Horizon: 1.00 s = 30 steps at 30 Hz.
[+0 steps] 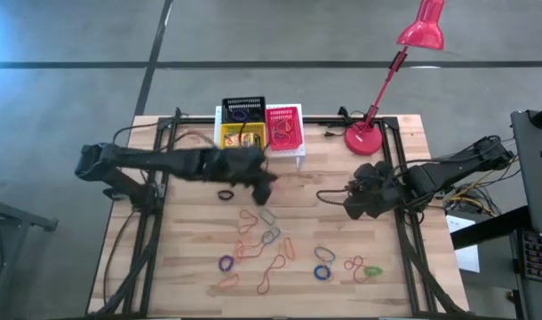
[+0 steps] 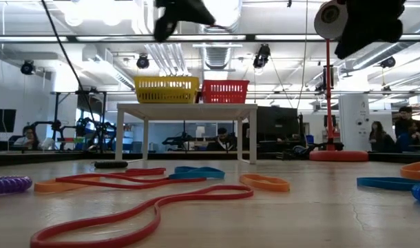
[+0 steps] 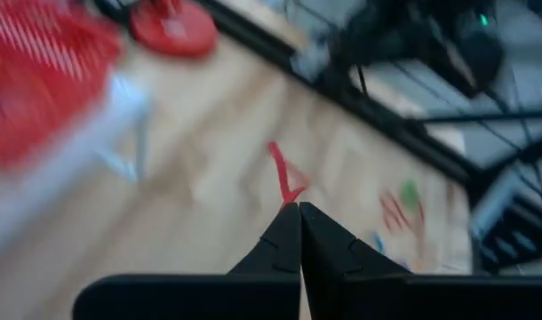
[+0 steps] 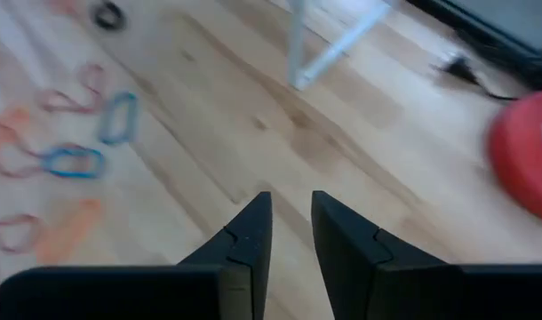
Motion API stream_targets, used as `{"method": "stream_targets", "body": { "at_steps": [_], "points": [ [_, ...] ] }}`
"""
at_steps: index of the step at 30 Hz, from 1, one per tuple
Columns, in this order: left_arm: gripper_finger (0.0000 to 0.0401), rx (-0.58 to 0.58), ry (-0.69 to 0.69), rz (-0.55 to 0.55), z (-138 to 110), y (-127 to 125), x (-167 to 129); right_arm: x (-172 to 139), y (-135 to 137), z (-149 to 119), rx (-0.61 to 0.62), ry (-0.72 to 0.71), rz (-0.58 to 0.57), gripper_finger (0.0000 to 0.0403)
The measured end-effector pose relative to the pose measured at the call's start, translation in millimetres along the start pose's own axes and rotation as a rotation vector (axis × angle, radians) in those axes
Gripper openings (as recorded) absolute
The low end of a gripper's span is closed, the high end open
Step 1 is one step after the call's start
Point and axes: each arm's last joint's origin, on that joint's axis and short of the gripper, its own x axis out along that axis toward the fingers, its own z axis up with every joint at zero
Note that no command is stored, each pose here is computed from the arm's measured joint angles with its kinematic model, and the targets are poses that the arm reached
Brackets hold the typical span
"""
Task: Pick & Place Office Desk Supplies
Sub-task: Put the red rubber band into the red basket on the shelf
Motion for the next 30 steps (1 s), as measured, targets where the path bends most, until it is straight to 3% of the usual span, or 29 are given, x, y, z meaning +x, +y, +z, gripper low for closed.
{"method": "stream_targets", "body": {
  "at_steps": [7,14,20,30],
  "points": [
    [0.0,0.082,-0.078,0.128,68.3,30.8,31.6,1.2,13.8,6.3,0.034,-0.122,0.205,0.0073],
    [0.0,0.066,-0.037,0.259,99.8,72.7,53.1,2.7,23.8,10.6,0.048,-0.16,0.26,0.0075],
    [0.0003,0.034,-0.026,0.32,99.6,98.5,59.1,4.8,26.7,10.3,0.05,-0.155,0.265,0.0069],
    [0.0037,0.012,0.02,0.421,73.8,119.3,73.8,4.7,26.5,10.4,0.057,-0.159,0.261,0.0074]
  ]
}}
